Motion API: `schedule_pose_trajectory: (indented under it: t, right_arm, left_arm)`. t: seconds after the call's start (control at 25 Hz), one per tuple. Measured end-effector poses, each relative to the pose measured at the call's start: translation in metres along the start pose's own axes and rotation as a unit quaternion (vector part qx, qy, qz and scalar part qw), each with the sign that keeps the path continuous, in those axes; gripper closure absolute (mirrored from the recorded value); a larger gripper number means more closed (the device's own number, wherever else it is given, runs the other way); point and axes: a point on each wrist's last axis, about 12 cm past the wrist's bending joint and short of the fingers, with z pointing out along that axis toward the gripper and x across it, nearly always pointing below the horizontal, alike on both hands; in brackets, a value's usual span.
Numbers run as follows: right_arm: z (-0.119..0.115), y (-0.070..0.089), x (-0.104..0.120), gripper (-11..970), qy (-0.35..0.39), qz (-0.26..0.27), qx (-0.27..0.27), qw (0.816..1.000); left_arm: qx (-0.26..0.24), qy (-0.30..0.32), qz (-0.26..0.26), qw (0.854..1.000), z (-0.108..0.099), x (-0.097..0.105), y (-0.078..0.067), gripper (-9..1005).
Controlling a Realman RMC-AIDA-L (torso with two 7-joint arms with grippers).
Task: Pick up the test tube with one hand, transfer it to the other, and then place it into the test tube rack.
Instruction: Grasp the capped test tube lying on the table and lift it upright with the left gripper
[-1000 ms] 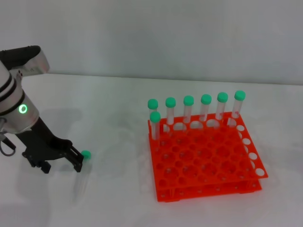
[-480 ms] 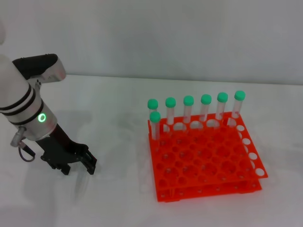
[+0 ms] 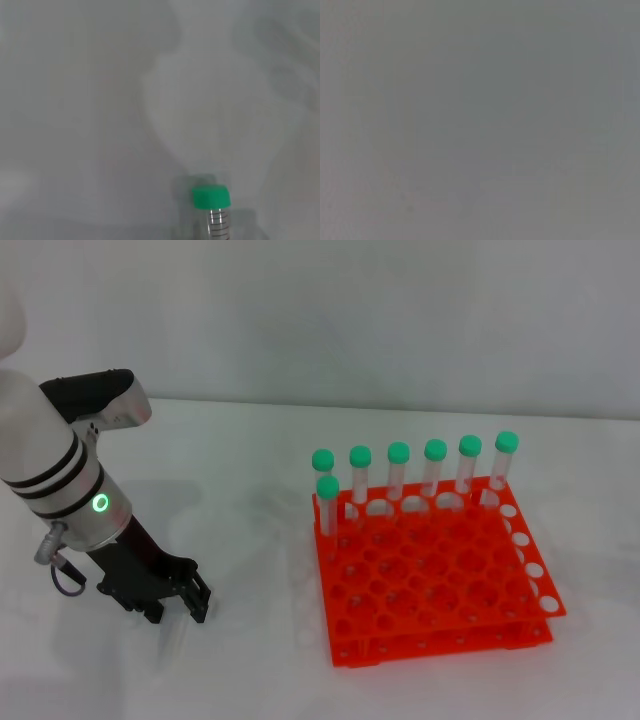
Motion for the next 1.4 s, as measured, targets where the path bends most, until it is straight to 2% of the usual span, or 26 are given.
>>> schedule_pose_trajectory:
  t: [0.68, 0.88, 1.12, 1.24, 1.4]
  right_arm:
    - [0.0010, 0.0010, -0.0011, 89, -0.002, 0.002, -0.001, 1.000]
    - [0.0014, 0.0014, -0.0014, 90, -0.002, 0.002, -0.002, 1.000]
    - [0.0005, 0.0000, -0.0008, 90, -0.002, 0.002, 0.000, 1.000]
    - [0.0004, -0.0001, -0.0008, 90, -0.002, 0.002, 0.000, 1.000]
    - [0.0004, -0.0001, -0.0007, 90, -0.002, 0.002, 0.000, 1.000]
  left_arm:
    - [-0.002, 0.016, 0.007, 1.000, 0.0031, 0.0025, -0.0028, 503]
    - [-0.008, 0.028, 0.018, 0.999, 0.0042, 0.0049, -0.0042, 572]
    - [-0.011, 0.038, 0.022, 0.999, 0.0058, 0.0077, -0.0036, 575]
    - [-0.010, 0.039, 0.021, 0.999, 0.0057, 0.0082, -0.0034, 734]
    - [-0.010, 0.041, 0.023, 0.999, 0.0050, 0.0085, -0.0031, 786]
